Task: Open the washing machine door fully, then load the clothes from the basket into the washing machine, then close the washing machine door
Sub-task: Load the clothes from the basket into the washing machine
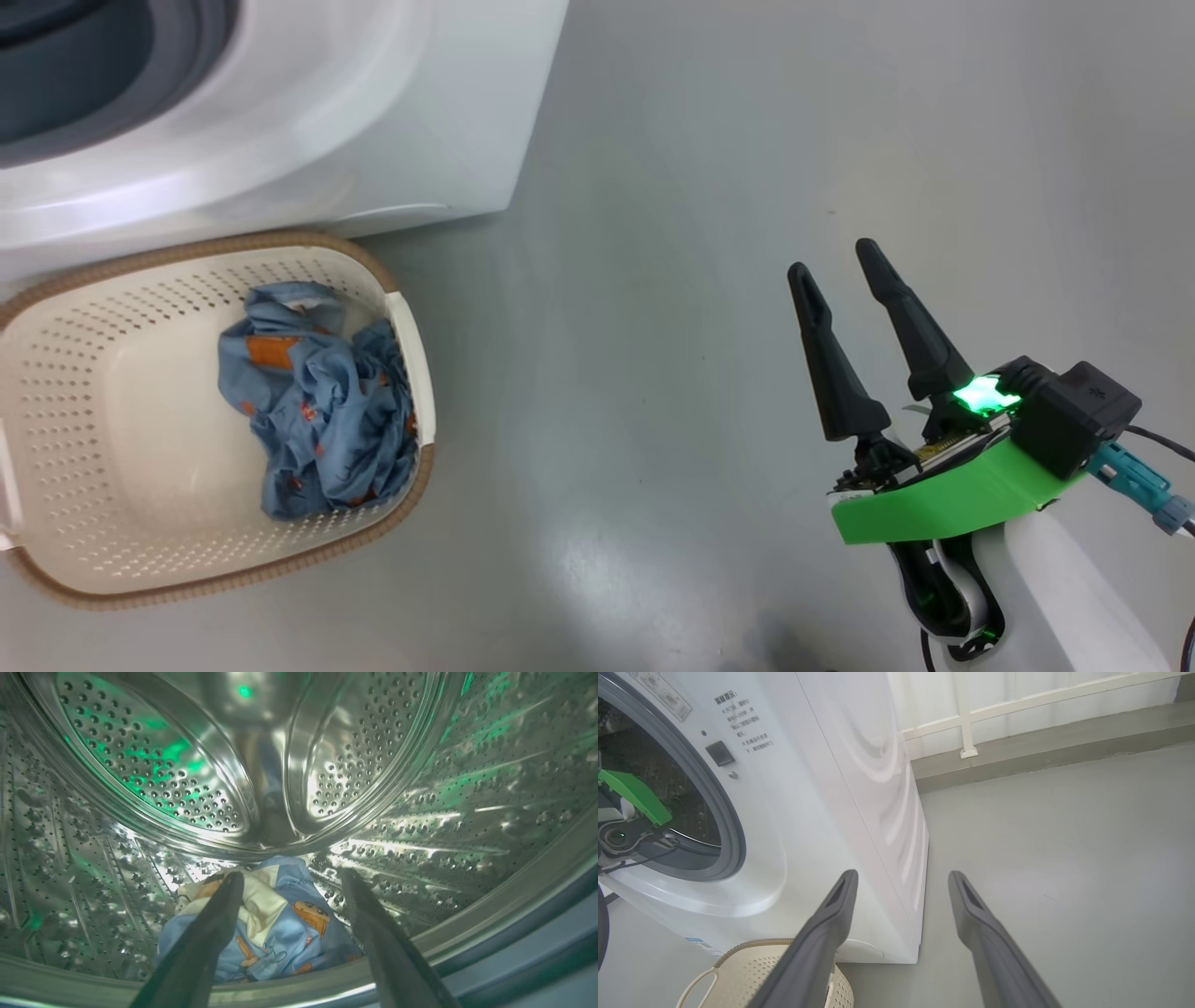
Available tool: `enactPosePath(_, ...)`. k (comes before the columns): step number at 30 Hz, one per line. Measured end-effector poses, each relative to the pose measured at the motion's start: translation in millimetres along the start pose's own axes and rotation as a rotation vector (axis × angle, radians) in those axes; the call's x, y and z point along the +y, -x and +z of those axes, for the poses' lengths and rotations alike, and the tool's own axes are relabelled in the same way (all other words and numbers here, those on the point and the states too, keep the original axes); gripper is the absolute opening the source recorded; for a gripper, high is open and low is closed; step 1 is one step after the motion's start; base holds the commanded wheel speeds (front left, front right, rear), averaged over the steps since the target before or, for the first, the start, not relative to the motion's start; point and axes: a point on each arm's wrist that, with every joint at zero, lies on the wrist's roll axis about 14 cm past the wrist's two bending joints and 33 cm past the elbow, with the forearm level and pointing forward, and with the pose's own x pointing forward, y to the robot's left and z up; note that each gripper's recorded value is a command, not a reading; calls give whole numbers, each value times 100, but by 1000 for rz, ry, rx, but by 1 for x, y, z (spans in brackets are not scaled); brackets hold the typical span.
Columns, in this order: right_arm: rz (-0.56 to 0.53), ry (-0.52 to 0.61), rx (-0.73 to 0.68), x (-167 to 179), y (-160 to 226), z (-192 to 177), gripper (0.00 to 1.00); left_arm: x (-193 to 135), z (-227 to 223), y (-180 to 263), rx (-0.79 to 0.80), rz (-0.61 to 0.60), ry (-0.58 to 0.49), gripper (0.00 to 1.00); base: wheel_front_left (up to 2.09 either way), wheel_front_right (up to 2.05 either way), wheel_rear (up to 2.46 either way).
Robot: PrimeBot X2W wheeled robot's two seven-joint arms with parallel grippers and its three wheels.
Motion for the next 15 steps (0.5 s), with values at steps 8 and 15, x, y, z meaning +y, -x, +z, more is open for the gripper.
enactPosePath(8, 19, 5, -30, 6, 0, 12, 100, 0, 39, 20, -166, 12, 52, 100, 0, 0, 0)
enactPosePath(15, 38, 20, -56, 10, 5, 25, 100, -8, 39, 54, -211, 7, 70, 100, 0, 0, 0)
